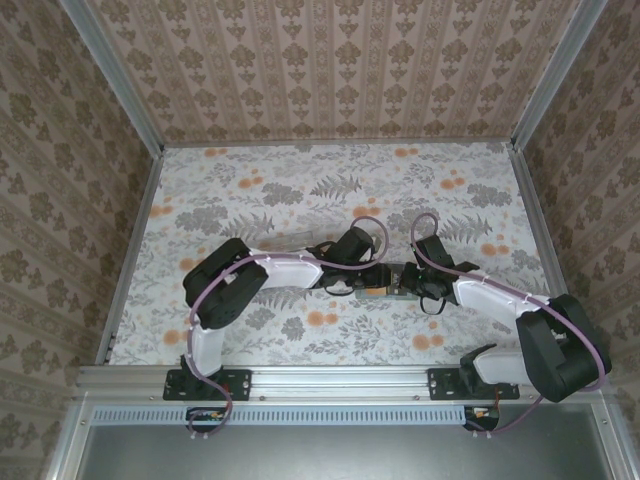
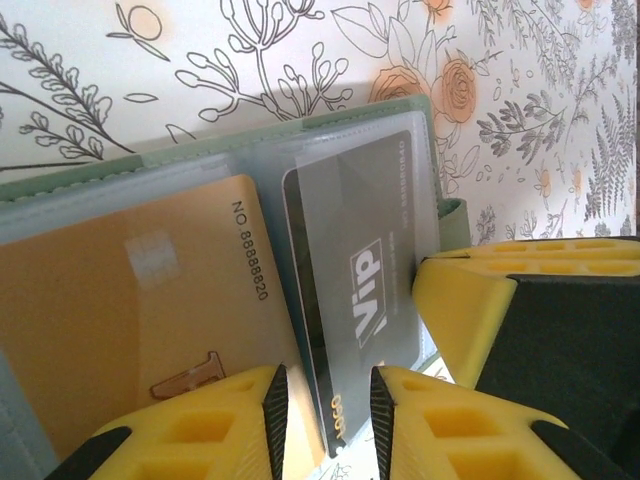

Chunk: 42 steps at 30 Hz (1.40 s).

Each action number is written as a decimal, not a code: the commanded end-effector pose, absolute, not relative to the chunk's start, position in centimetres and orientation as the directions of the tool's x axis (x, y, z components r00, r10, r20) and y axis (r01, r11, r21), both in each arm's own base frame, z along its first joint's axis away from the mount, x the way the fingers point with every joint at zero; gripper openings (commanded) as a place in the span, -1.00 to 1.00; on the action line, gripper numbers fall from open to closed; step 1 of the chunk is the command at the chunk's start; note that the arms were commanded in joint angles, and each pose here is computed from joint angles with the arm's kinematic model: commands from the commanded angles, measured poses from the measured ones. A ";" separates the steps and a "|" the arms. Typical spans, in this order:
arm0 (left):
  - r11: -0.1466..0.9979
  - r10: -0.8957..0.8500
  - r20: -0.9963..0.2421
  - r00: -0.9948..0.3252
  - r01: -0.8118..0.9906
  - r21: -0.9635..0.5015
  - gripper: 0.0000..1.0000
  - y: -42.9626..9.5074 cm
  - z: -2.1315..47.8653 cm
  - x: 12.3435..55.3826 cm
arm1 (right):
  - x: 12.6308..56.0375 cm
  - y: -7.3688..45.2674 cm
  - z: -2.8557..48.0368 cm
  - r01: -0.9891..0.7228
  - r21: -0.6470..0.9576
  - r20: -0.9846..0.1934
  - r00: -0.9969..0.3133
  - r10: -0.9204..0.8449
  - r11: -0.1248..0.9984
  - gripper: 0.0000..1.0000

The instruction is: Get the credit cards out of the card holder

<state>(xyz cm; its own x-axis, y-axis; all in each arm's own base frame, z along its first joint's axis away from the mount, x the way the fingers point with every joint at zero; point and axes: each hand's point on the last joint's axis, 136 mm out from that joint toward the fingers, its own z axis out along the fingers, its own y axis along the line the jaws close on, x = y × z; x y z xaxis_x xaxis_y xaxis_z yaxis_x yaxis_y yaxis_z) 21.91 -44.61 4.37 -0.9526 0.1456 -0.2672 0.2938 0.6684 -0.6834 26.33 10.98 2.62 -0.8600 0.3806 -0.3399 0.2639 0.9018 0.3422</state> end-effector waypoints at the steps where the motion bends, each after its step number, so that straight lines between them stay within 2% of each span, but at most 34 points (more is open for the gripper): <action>1: 0.663 0.153 -0.242 -0.958 0.281 -0.694 -0.41 -45.4 4.0 21.7 | 25.6 10.8 1.8 0.279 0.335 -0.310 -0.869 0.385 0.900 -0.76; 4: 0.653 0.150 -0.232 -0.961 0.272 -0.707 -0.47 -45.7 3.9 21.6 | 25.6 10.9 1.9 0.279 0.338 -0.309 -0.869 0.386 0.899 -0.77; 5: 0.652 0.151 -0.230 -0.961 0.271 -0.708 -0.58 -45.7 3.8 21.6 | 25.6 10.8 1.8 0.280 0.337 -0.308 -0.869 0.386 0.899 -0.77; 13: 0.637 0.146 -0.228 -0.963 0.268 -0.723 -0.66 -45.9 4.2 21.5 | 25.6 10.8 1.8 0.282 0.335 -0.308 -0.869 0.387 0.899 -0.76; 18: 0.632 0.143 -0.227 -0.963 0.265 -0.728 -0.99 -46.0 4.4 21.5 | 25.5 10.7 1.7 0.285 0.333 -0.306 -0.869 0.389 0.899 -0.76; 35: 0.649 0.103 -0.191 -0.976 0.211 -0.731 -1.00 -43.1 4.1 22.0 | 25.0 9.9 1.2 0.327 0.293 -0.295 -0.863 0.410 0.899 -0.75; 42: 0.638 0.101 -0.194 -0.976 0.213 -0.740 -1.00 -43.2 4.4 22.1 | 25.4 10.5 1.7 0.303 0.324 -0.300 -0.866 0.401 0.896 -0.76</action>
<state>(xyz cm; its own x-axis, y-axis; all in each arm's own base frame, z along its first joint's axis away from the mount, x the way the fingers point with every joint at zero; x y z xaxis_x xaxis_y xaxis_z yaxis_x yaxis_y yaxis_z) 22.13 -43.46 3.67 -0.9740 0.1052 -0.2007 0.2204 0.6459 -0.7310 26.17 10.88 2.38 -0.8558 0.4022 -0.3254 0.2878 0.8928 0.3466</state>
